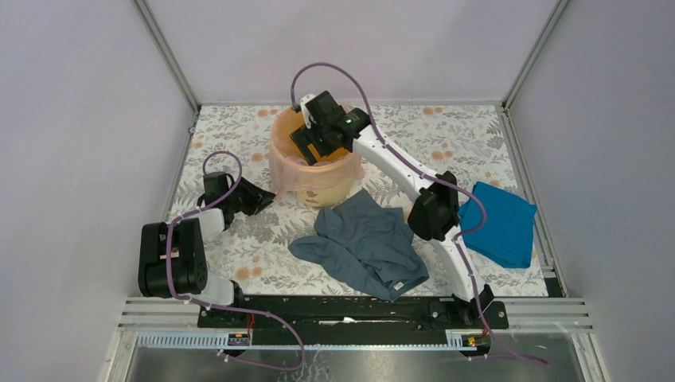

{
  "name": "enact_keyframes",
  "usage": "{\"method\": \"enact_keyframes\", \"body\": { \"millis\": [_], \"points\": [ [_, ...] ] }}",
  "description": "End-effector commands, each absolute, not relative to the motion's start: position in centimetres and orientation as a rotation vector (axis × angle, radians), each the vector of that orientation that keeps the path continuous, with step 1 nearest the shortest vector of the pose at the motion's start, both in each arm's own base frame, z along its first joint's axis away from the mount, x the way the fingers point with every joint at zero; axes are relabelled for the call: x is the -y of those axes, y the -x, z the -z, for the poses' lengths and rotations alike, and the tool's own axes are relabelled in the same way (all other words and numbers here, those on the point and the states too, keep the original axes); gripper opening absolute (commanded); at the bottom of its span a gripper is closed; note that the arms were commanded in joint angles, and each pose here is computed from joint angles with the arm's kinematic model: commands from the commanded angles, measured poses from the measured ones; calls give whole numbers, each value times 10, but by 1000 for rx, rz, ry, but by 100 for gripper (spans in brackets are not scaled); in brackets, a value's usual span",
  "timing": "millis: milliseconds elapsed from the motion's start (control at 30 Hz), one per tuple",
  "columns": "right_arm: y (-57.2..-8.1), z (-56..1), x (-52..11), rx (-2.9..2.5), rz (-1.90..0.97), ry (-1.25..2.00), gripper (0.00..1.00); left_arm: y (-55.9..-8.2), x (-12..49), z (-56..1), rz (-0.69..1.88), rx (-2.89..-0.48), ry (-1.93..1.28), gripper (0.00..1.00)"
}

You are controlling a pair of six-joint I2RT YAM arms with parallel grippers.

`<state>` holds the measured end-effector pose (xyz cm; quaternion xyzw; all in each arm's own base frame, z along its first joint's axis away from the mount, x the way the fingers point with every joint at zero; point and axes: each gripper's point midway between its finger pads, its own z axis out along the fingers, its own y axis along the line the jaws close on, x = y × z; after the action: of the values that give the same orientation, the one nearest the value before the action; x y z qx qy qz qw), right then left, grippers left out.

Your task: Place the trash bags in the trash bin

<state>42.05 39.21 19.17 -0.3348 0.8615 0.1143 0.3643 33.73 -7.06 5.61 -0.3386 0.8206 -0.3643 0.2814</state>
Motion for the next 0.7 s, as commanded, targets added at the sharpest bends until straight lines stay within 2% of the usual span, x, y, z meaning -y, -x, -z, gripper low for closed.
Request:
{"method": "enact_keyframes", "body": {
  "millis": [0, 333, 667],
  "points": [
    [-408, -177, -379, -2269, -238, 980, 100, -342, 72, -69, 982, -2161, 835, 30],
    [-407, -105, -384, -2370, -206, 1116, 100, -344, 74, -81, 994, -2144, 808, 31],
    [-408, -58, -389, -2418, -207, 1155, 100, -345, 73, -92, 979, -2133, 781, 32]
  ]
}}
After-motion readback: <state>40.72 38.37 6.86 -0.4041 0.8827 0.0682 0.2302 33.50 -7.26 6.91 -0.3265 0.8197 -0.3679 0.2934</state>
